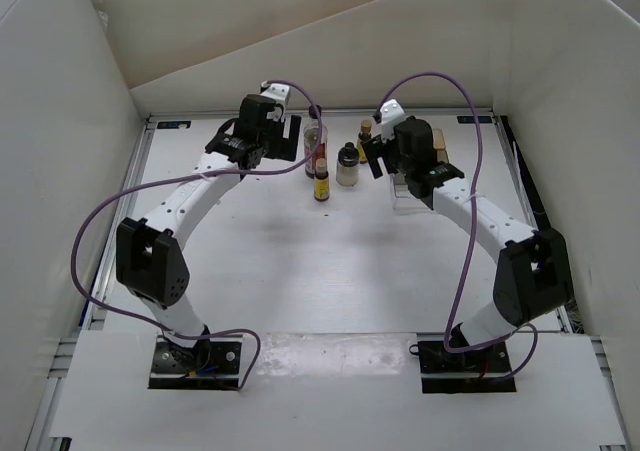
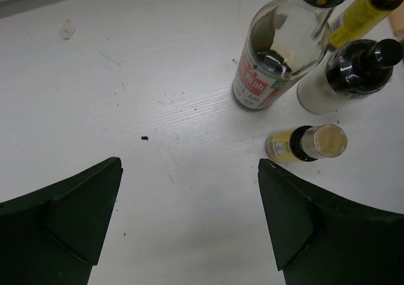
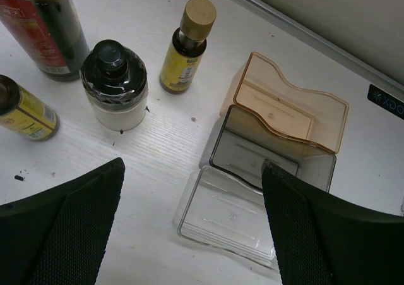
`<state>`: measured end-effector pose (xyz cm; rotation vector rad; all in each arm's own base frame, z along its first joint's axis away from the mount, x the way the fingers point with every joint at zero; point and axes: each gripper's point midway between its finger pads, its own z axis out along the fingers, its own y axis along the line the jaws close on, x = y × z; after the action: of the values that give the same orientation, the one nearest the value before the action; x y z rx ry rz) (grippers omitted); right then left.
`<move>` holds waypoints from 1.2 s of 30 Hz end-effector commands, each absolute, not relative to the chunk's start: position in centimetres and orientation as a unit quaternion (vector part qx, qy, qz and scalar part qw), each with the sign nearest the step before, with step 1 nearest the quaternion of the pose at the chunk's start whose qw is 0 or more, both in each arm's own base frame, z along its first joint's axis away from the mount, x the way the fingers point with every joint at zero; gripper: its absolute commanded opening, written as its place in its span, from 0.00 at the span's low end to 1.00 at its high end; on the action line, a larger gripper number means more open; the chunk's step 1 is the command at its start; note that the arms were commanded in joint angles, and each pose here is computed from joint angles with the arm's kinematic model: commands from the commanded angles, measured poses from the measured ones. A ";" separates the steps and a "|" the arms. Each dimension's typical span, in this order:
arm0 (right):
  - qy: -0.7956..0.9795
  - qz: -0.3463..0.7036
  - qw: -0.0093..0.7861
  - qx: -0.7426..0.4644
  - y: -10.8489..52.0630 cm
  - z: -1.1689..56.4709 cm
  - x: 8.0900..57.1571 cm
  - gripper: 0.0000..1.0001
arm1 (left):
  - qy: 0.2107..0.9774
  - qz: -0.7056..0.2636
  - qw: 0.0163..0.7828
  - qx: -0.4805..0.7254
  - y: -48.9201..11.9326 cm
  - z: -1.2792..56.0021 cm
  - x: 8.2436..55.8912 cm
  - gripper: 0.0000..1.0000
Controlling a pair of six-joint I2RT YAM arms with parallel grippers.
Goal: Organize the condiment bottles
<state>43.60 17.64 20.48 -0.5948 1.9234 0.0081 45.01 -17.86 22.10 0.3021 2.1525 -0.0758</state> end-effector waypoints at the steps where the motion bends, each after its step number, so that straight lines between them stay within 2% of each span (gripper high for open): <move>1: 0.789 0.006 0.564 -0.246 18.2 22.7 44.6 0.90 | 0.861 -0.050 0.488 0.132 -18.7 24.4 44.9 1.00; 8: 0.778 0.012 0.582 -0.236 18.0 23.2 45.5 0.90 | 0.827 -0.070 0.515 0.214 -18.8 24.4 43.1 1.00; 14: 0.755 0.038 0.617 -0.219 17.0 24.0 46.1 0.90 | 0.829 -0.055 0.529 0.171 -16.1 23.4 43.4 1.00; 21: 0.715 0.113 0.657 -0.209 17.1 25.6 47.7 0.90 | 0.824 -0.071 0.540 0.156 -15.8 22.3 43.5 1.00; 28: 0.689 0.204 0.656 -0.231 19.4 25.7 49.5 0.90 | 0.823 -0.069 0.541 0.156 -16.0 21.8 44.1 1.00; 36: 0.688 0.227 0.639 -0.260 21.9 22.7 52.3 0.89 | 0.829 -0.066 0.534 0.155 -15.7 20.9 44.9 1.00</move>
<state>50.88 20.29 19.38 -0.5529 1.7022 0.4801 44.39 -15.66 20.13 0.3753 1.9986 -0.1383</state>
